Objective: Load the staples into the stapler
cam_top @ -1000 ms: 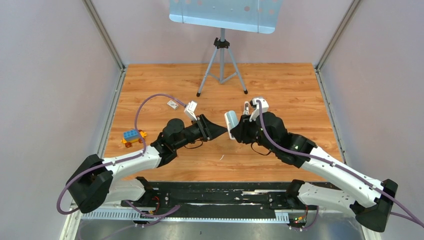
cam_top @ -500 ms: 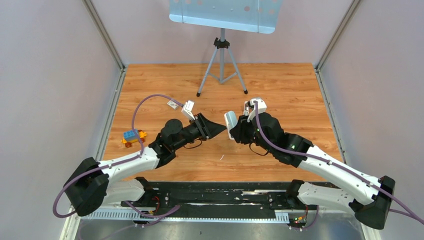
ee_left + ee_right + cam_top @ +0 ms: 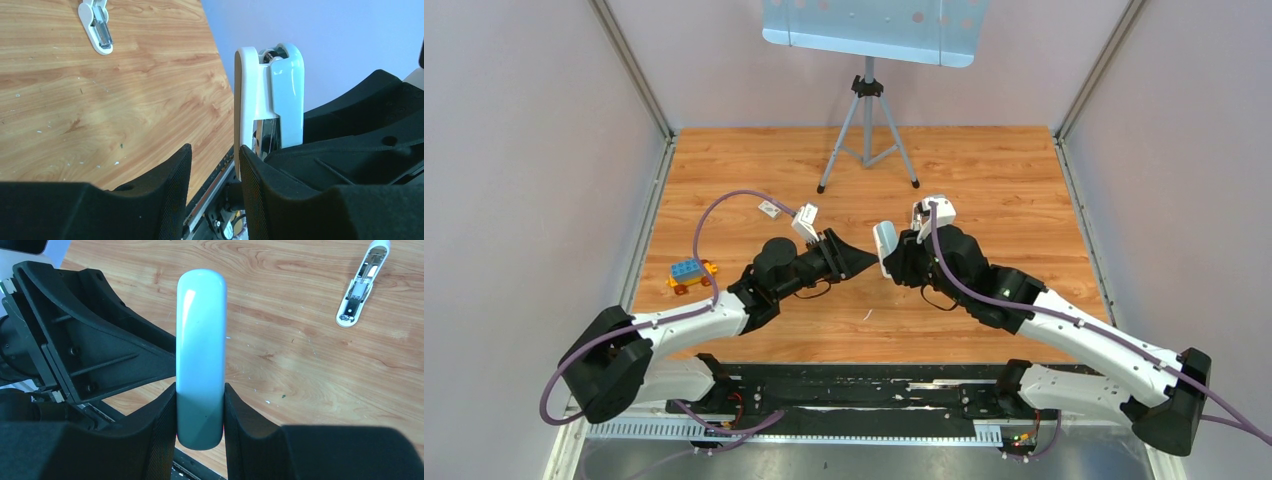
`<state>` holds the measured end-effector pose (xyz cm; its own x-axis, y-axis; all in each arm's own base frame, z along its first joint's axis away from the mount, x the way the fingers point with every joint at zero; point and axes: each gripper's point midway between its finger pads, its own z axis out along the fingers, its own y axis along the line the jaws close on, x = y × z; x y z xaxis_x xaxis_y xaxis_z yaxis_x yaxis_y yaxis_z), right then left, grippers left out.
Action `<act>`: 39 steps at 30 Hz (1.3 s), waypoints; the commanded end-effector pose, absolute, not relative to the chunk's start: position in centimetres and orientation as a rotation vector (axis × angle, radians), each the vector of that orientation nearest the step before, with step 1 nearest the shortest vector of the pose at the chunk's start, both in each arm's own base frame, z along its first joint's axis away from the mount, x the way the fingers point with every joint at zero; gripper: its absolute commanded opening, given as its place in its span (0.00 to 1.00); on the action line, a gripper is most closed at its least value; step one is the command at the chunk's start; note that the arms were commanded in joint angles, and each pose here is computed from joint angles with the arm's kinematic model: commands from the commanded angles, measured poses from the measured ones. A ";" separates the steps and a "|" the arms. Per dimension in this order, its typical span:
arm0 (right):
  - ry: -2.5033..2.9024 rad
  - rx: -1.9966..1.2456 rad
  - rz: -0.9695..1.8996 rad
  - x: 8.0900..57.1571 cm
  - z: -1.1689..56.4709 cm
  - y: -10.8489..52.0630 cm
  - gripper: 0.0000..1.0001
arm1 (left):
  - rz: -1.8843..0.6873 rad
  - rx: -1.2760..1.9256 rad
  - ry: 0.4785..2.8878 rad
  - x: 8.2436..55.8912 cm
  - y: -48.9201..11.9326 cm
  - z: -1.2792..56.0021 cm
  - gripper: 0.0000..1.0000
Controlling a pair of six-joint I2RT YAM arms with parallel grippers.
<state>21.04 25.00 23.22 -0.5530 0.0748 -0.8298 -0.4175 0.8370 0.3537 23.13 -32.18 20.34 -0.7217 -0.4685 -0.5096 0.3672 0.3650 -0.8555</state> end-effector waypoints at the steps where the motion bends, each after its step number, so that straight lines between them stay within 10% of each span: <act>1: 2.022 -0.256 0.718 20.7 24.7 26.3 0.00 | -1.459 -0.063 1.848 23.4 -32.8 21.9 0.43; 39: 1.985 -0.325 0.708 20.7 24.2 28.1 0.00 | -1.494 -0.078 1.893 23.0 -33.5 21.1 0.33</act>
<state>20.79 27.21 23.23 -0.5273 0.0477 -0.8484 -0.4709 0.8146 0.3385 23.57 -32.82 20.70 -0.7301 -0.4596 -0.5057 0.3512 0.3824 -0.8546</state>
